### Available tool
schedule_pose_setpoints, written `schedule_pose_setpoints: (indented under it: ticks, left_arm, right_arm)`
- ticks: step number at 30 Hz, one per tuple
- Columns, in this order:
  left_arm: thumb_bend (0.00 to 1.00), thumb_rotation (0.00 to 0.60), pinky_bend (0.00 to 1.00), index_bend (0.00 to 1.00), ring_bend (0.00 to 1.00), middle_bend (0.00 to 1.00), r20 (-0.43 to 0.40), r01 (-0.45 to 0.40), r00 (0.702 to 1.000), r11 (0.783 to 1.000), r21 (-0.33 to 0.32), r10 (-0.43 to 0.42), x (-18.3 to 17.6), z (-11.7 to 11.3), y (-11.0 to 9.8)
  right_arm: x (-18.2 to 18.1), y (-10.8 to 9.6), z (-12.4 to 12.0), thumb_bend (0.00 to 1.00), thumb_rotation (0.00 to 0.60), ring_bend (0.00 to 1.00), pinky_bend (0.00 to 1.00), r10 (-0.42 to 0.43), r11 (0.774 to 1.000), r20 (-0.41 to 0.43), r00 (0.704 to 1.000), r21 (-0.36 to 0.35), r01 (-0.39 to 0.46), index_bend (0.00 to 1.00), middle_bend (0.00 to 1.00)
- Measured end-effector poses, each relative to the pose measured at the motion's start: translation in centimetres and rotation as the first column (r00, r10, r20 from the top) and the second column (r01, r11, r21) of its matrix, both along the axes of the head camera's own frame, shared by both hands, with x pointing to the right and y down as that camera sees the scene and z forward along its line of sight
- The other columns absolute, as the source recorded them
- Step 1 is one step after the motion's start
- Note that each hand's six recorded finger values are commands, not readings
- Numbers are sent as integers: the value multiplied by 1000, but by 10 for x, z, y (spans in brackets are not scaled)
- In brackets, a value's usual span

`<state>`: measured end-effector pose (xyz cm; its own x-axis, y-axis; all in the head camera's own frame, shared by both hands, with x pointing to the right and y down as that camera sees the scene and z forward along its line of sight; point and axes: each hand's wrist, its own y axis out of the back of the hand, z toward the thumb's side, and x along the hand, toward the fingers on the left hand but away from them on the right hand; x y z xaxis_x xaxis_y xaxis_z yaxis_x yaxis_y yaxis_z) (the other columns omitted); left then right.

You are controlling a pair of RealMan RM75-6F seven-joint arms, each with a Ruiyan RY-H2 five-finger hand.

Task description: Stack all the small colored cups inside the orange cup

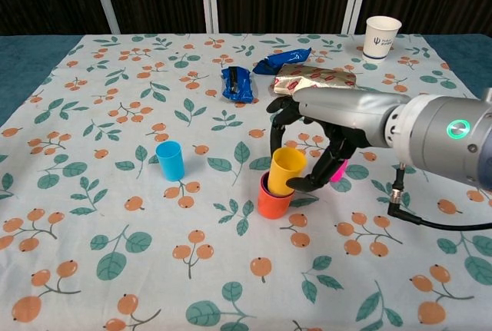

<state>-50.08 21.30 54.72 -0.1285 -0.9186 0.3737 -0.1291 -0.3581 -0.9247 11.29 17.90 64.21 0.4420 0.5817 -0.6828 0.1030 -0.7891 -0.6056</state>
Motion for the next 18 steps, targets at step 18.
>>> schedule_pose_setpoints:
  ticks: [18]
  left_arm:
    - [73, 600, 0, 58, 0, 0, 3, -11, 1000, 1000, -1, 11, 3, 0, 0]
  right_arm:
    - [61, -19, -34, 383, 600, 6, 100, 125, 986, 41, 991, 109, -129, 21, 5]
